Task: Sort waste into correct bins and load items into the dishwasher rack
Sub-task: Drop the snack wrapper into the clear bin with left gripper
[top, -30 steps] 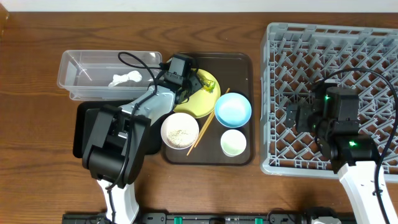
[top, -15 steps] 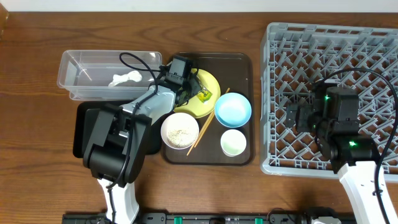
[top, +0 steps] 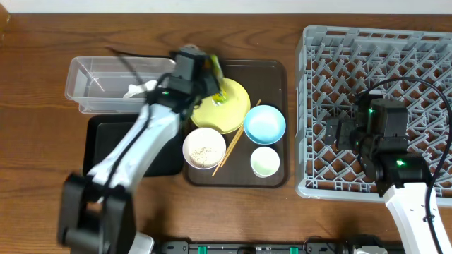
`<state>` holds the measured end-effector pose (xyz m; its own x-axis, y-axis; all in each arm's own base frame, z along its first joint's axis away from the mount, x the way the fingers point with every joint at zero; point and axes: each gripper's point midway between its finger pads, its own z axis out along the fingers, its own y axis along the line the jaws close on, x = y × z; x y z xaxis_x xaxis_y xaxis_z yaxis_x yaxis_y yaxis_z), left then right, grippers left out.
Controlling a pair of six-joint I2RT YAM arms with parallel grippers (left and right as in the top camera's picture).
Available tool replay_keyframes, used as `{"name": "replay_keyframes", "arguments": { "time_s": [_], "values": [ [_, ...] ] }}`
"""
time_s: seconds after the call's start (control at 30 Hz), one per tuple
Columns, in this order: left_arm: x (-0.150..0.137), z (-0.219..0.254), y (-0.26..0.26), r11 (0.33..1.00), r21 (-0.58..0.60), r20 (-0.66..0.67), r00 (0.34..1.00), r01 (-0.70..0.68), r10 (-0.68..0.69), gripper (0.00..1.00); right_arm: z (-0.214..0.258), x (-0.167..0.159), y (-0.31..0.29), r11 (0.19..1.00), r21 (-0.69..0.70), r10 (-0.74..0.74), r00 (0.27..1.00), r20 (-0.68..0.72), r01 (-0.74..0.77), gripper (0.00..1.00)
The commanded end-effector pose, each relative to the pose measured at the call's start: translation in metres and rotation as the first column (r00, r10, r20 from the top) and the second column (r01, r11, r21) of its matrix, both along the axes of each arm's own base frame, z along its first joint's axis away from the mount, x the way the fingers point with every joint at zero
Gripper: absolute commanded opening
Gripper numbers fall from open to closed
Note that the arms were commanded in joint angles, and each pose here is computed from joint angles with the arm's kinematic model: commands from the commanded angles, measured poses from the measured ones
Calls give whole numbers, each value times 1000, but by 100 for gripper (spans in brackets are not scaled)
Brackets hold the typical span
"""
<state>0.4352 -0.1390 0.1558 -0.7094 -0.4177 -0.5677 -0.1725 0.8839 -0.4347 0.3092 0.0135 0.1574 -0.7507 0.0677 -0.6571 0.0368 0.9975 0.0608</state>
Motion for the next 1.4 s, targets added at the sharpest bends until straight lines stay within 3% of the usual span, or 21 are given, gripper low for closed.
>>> {"name": "replay_keyframes", "arguments": {
  "time_s": [0.0, 0.23, 0.33, 0.43, 0.5, 0.53, 0.73, 0.9, 1.17, 1.37],
  "values": [
    [7, 6, 49, 989, 92, 24, 993, -117, 115, 6, 10, 4, 1, 1000, -8, -1, 1000, 25, 2, 99],
    [14, -8, 122, 926, 3, -44, 925, -378, 378, 6, 10, 3, 1, 1000, -8, -1, 1000, 25, 2, 99],
    [15, -17, 137, 904, -4, -67, 902, -427, 426, 7, 10, 3, 1, 1000, -8, -1, 1000, 25, 2, 99],
    [14, -25, 142, 900, 5, -84, 896, -437, 436, 17, 10, 3, 1, 1000, -8, -1, 1000, 25, 2, 99],
    [15, -24, 142, 902, 8, -80, 899, -432, 431, 36, 10, 3, 1, 1000, -8, -1, 1000, 24, 2, 99],
    [15, -22, 142, 904, 12, -74, 902, -426, 426, 40, 10, 3, 1, 1000, -8, -1, 1000, 23, 2, 99],
    [5, 6, 125, 965, 43, -25, 965, -258, 259, 41, 9, 2, 1, 1000, -8, -1, 1000, 19, 1, 99],
    [-29, 11, 90, 991, 132, -85, 995, -34, 45, 42, 10, 3, 1, 1000, -8, -1, 1000, 23, 2, 99],
    [-98, -33, 24, 952, 183, -349, 921, 246, -171, 42, 9, 3, 1, 1000, -8, -1, 1000, 22, 2, 99],
    [-118, -58, -22, 902, 190, -410, 866, 388, -287, 42, 9, 3, 1, 1000, -8, -2, 1000, 21, 2, 99]
  ]
}}
